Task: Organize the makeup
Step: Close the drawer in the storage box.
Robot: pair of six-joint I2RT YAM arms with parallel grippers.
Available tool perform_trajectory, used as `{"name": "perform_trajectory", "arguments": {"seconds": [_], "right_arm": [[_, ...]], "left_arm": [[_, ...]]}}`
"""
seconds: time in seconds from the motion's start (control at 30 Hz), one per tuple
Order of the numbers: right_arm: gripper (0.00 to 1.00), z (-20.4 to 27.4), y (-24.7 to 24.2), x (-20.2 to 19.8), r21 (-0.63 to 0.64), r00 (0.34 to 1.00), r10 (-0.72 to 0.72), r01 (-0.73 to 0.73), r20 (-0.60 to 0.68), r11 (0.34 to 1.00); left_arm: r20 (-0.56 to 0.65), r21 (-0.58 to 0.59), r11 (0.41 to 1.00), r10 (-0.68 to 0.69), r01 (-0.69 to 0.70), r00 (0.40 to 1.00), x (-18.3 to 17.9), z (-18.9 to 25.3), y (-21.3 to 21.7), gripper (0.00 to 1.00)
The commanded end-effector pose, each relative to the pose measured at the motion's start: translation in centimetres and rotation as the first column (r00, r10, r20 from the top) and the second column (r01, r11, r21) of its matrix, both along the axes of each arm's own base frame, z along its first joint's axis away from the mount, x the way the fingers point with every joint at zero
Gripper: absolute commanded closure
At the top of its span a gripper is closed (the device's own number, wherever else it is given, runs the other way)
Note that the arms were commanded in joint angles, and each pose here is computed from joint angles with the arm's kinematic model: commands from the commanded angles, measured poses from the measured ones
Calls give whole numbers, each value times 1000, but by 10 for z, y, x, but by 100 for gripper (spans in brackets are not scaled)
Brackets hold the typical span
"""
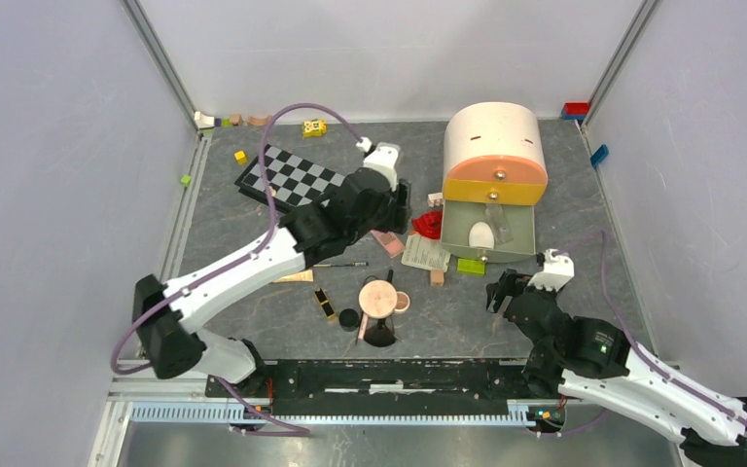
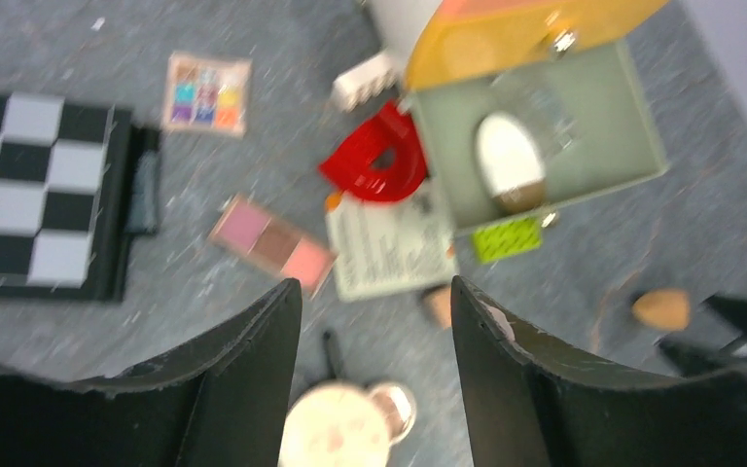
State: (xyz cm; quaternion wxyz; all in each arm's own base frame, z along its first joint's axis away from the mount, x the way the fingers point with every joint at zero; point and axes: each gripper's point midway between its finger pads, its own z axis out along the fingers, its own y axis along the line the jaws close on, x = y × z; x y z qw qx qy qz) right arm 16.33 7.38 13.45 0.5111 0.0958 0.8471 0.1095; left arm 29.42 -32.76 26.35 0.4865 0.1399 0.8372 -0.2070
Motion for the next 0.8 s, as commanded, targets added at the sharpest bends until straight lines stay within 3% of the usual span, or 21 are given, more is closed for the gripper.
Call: {"name": "perform_trajectory", "arguments": {"seconds": [0.0,0.2,0.37,0.6,0.77], "right_arm": [[18,24,6,11,-59,999,11,-9,39,998],[10,34,29,26,-252,996,91,-88,-1,964],[7,32,49,45,-373,989,131,-148,-72,916],[7,7,46,81,-265,972,174,-211,-156,941],[7,-4,29,90,-216,979,128,-161,-159,963]], "left_arm": [[-44,151,986,78,-71,996,-34,-17,70,35],[58,249,942,219,-227,974,-59,4,160,27],[123,292,890,327,-349,937,-64,12,207,17],[-123,205,891,433,-404,893,-48,-31,254,21],[-102,257,847,502,-465,859,-48,-48,275,24]]}}
